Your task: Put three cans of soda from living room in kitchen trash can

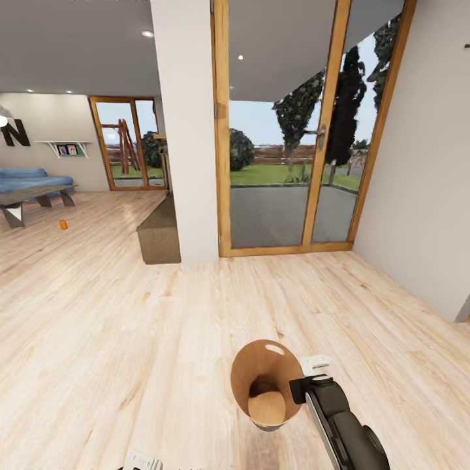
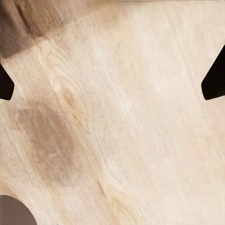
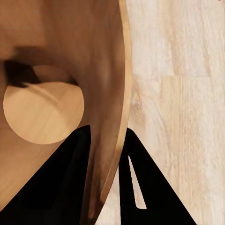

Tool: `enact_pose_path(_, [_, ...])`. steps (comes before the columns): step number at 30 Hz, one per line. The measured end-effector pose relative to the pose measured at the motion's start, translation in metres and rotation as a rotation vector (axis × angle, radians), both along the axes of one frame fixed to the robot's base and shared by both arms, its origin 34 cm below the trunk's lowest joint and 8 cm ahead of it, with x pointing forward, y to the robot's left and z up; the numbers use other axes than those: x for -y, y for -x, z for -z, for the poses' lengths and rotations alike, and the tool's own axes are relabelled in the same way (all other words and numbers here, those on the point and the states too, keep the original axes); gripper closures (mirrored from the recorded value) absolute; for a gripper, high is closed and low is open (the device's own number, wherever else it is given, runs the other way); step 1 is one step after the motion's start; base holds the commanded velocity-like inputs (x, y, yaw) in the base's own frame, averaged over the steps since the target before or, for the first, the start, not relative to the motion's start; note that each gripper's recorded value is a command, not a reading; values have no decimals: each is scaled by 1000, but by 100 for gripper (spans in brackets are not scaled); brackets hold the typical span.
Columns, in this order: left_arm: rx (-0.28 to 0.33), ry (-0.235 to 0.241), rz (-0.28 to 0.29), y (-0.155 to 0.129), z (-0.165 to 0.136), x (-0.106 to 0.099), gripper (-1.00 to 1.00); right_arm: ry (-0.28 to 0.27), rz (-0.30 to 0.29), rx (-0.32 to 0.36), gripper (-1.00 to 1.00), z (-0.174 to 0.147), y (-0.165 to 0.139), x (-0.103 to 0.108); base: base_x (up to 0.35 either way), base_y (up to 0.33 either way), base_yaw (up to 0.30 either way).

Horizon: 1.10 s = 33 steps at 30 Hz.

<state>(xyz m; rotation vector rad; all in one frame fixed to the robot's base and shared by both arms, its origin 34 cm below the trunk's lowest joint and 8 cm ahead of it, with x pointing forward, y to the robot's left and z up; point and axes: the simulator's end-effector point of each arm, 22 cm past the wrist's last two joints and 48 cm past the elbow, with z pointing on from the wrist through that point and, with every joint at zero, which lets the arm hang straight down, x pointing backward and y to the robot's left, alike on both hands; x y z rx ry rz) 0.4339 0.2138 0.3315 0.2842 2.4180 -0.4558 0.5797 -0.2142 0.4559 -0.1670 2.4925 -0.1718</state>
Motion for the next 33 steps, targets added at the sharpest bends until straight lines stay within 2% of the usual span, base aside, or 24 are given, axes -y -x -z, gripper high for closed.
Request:
enact_pose_path(16, [0, 0, -1, 0, 0, 0, -100, 2, 0, 1, 100, 0, 0, 1, 14, 7, 241])
enact_pose_path(33, [0, 0, -2, 0, 0, -1, -100, 2, -1, 2, 100, -1, 0, 0, 241, 208, 243])
